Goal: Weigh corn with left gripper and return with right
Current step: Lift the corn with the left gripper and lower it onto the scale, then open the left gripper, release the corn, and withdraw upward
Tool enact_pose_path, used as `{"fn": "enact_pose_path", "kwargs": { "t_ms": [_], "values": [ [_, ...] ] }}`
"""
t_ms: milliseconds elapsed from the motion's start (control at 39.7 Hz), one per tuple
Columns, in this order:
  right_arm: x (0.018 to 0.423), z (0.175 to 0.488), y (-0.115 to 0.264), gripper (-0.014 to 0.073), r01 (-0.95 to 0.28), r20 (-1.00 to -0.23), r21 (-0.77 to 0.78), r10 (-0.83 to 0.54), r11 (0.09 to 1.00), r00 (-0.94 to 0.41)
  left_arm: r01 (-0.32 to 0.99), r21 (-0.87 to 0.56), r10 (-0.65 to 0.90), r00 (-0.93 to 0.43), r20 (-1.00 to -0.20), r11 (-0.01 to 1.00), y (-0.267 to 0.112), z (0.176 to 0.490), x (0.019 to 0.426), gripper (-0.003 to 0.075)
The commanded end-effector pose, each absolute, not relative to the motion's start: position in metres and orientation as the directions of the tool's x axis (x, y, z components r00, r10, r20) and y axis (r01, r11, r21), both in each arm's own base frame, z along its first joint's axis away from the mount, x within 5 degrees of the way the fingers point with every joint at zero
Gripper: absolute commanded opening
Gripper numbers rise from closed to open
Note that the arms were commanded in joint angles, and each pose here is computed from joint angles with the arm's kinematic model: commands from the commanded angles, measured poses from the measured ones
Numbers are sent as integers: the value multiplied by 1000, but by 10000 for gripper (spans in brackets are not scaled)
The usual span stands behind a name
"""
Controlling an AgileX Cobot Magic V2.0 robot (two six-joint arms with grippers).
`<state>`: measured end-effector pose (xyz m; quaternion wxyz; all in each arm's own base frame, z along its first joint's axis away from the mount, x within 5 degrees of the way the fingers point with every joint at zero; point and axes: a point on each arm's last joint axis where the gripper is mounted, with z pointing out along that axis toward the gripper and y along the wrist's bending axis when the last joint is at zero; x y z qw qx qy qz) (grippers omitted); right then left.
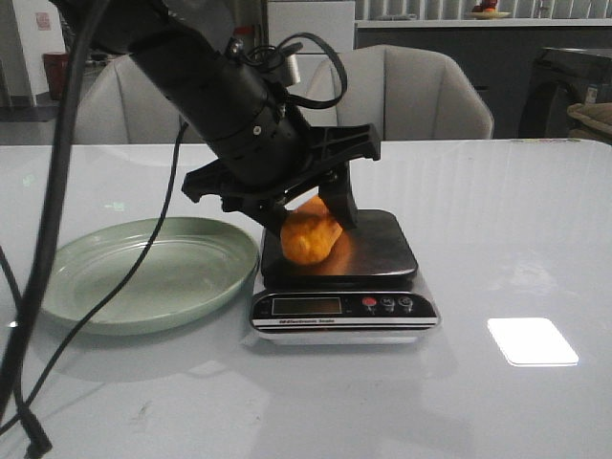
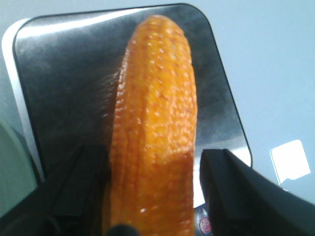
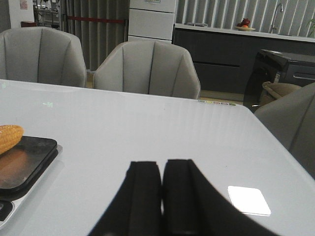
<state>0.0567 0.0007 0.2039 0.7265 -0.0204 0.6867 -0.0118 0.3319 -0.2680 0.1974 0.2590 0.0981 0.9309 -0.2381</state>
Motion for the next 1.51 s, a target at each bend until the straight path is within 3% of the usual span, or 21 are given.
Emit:
{"fn": "enact_pose_path", "kwargs": {
  "t_ms": [0, 328, 554, 1058, 1487],
  "values": [
    [55, 208, 1, 167, -3, -988, -60, -59, 998, 142, 326, -438, -10, -792, -610, 838, -271, 232, 334, 472],
    [55, 208, 1, 167, -3, -988, -60, -59, 998, 142, 362, -399, 30, -772, -635, 842, -260, 248, 322, 467],
    [55, 208, 1, 167, -3, -988, -60, -59, 998, 142, 366, -367, 13, -724, -690, 855, -222, 266, 296, 468],
    [55, 208, 1, 167, -3, -988, -60, -59, 998, 142, 463, -313, 9, -571, -821, 829, -130, 308, 171, 465],
    [55, 208, 1, 167, -3, -988, -60, -59, 998, 142, 560, -147, -24, -221, -975, 815, -49, 310, 68, 326]
  ]
}}
